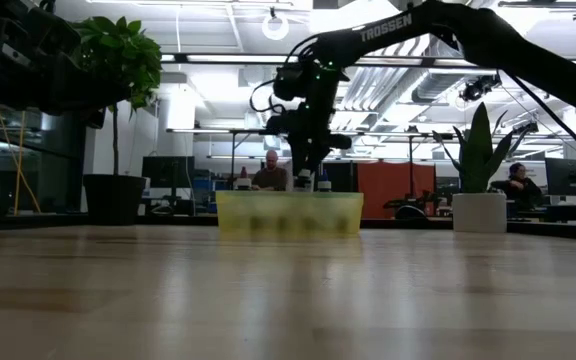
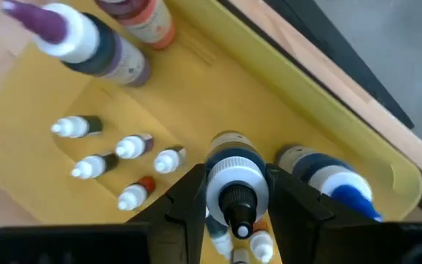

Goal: Pick & Place food coloring
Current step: Put the big black food coloring bottle into the yellow container

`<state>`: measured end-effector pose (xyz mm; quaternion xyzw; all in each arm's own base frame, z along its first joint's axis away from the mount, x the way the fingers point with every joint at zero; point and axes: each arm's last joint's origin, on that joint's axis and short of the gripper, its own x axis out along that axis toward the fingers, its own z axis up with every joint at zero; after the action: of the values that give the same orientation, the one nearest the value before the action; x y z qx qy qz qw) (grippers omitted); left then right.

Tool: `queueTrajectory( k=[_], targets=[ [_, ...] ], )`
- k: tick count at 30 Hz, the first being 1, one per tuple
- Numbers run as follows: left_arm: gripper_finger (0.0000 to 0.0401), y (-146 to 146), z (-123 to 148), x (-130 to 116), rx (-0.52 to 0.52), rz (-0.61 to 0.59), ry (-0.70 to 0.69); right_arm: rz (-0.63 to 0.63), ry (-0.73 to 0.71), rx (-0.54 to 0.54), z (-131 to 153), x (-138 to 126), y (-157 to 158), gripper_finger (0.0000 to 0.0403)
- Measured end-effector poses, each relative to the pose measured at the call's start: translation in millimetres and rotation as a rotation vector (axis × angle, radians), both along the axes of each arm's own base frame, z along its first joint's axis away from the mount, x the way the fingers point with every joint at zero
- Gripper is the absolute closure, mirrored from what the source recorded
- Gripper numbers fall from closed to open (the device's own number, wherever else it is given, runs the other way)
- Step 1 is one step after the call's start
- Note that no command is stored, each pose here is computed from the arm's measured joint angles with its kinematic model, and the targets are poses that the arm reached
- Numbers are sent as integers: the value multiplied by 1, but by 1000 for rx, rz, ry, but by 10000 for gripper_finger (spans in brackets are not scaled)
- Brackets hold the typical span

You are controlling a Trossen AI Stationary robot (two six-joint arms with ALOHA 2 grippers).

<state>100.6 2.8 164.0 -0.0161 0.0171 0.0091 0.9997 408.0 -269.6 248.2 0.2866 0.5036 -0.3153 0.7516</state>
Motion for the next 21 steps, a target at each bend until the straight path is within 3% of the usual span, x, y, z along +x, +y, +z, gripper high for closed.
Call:
queueTrajectory(
  k=[21],
  targets=[
    [401,0,0,0,0,0,0,113,21,-2,-11,4,0,286]
  ],
)
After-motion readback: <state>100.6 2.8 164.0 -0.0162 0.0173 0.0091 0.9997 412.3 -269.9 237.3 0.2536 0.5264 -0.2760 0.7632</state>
